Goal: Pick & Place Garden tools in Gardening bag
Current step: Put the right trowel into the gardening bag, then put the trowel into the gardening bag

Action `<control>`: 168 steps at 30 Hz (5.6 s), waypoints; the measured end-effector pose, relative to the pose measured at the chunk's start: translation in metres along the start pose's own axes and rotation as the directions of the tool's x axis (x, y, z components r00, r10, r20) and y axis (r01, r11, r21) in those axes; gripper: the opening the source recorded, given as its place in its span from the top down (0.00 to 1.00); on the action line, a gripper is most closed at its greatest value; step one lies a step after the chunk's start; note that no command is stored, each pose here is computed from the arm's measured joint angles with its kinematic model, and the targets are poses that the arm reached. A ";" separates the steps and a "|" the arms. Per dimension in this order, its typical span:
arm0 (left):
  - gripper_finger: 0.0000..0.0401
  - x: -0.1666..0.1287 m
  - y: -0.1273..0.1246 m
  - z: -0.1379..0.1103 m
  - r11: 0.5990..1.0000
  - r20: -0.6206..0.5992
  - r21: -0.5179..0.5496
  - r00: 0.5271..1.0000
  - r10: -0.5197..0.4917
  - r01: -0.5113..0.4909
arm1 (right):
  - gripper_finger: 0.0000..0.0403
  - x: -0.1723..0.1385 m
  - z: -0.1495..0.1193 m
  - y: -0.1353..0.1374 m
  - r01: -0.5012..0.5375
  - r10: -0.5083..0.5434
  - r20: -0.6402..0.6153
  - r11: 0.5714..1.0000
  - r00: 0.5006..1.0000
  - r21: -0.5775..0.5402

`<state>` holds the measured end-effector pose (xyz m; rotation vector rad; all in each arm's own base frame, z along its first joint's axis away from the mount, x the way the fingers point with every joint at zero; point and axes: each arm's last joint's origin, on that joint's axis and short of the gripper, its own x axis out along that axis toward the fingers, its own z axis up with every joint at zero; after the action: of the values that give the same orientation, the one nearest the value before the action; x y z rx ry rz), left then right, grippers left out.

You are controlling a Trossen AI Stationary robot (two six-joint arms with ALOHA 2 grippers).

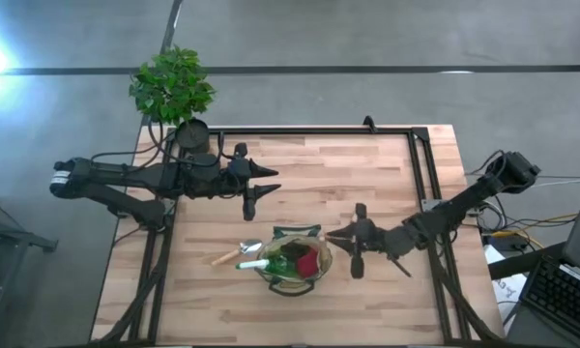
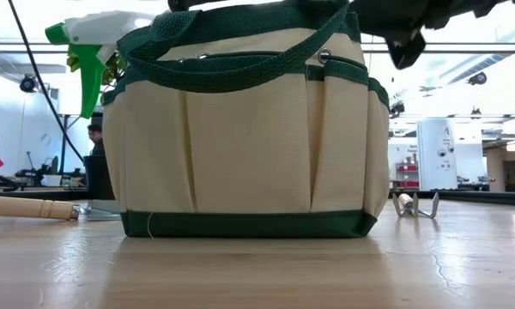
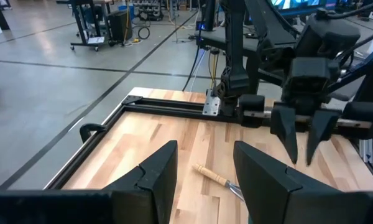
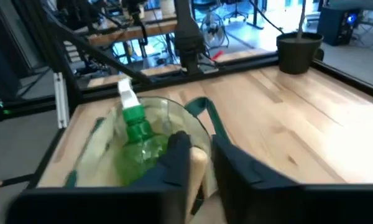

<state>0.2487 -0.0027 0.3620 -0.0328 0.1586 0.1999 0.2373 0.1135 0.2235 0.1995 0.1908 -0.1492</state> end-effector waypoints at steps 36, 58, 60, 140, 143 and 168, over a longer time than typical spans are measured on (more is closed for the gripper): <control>0.60 0.000 0.000 -0.002 1.000 -0.019 0.004 1.000 0.001 -0.001 | 0.98 0.015 -0.005 0.003 -0.110 0.145 -0.154 0.971 0.977 0.211; 0.60 -0.008 0.002 -0.012 1.000 -0.144 -0.013 0.990 0.011 -0.013 | 0.98 -0.095 0.116 -0.039 0.199 -0.206 -0.371 0.978 0.906 -0.059; 0.60 -0.011 0.004 -0.018 0.999 -0.212 -0.030 0.977 0.017 -0.024 | 0.98 -0.107 0.111 -0.048 0.257 -0.233 -0.429 0.966 0.872 -0.002; 0.60 0.042 0.037 -0.234 0.755 -0.696 -0.656 0.386 -0.606 0.004 | 0.98 -0.094 0.033 -0.062 0.217 -0.130 -0.493 0.968 0.860 0.124; 0.60 0.042 0.035 -0.233 0.757 -0.696 -0.653 0.383 -0.607 0.014 | 0.98 -0.094 0.033 -0.062 0.212 -0.130 -0.493 0.971 0.860 0.114; 0.99 0.026 0.033 -0.210 0.833 -0.781 -0.553 0.340 -0.525 0.016 | 0.98 -0.094 0.033 -0.062 0.208 -0.130 -0.493 0.972 0.860 0.108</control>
<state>0.2346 0.0243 0.1500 -0.6802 1.2675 -0.1820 0.1411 0.0586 0.2635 0.3781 0.7021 -0.2907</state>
